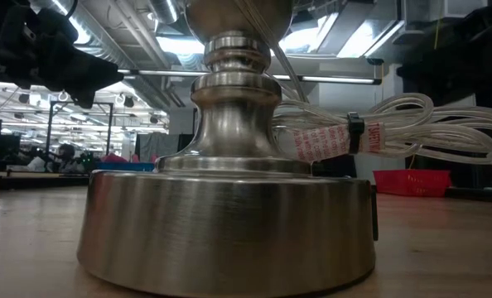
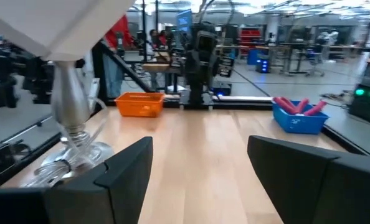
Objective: Pick & Place School Supplies
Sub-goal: Return to Home Position
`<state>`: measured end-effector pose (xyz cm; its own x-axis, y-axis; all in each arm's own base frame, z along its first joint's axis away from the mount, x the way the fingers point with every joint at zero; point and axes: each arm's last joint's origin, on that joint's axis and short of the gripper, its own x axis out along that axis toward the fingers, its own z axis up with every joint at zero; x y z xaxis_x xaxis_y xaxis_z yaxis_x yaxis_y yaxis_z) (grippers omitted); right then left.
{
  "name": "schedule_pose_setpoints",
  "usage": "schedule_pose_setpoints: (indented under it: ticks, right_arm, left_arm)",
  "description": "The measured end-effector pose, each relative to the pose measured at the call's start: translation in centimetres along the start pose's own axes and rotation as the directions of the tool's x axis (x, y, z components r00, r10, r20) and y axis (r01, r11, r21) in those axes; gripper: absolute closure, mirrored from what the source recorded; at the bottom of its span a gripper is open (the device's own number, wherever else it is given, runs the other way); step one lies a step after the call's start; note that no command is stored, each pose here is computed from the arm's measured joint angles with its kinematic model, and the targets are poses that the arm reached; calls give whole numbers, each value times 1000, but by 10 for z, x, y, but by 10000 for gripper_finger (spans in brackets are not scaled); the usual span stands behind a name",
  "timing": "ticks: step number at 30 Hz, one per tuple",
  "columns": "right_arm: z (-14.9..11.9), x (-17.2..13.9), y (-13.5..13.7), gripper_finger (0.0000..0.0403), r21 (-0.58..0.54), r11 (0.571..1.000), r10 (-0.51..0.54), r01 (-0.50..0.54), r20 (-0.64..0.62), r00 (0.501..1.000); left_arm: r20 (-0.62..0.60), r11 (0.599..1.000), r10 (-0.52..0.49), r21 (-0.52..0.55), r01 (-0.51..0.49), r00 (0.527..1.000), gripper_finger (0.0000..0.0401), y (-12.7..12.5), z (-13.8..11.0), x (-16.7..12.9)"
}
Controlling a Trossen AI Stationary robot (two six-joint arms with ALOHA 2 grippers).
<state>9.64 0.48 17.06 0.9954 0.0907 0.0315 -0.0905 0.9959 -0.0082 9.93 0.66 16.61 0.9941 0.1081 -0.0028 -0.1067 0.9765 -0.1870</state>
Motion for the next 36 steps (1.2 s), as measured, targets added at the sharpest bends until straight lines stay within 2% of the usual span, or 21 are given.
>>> schedule_pose_setpoints:
  ticks: [4, 12, 36]
  right_arm:
    - [0, 0, -1, 135, -2, 999, -49, 49, -4, 999]
    - [0, 0, -1, 135, 74, 996, -49, 50, -4, 999]
    - [-1, 0, -1, 135, 77, 996, -50, 50, -5, 999]
  left_arm:
    - [0, 1000, 0, 0, 0, 1000, 298, 0, 0, 0]
    - [0, 1000, 0, 0, 0, 1000, 299, 0, 0, 0]
    - [0, 1000, 0, 0, 0, 1000, 300, 0, 0, 0]
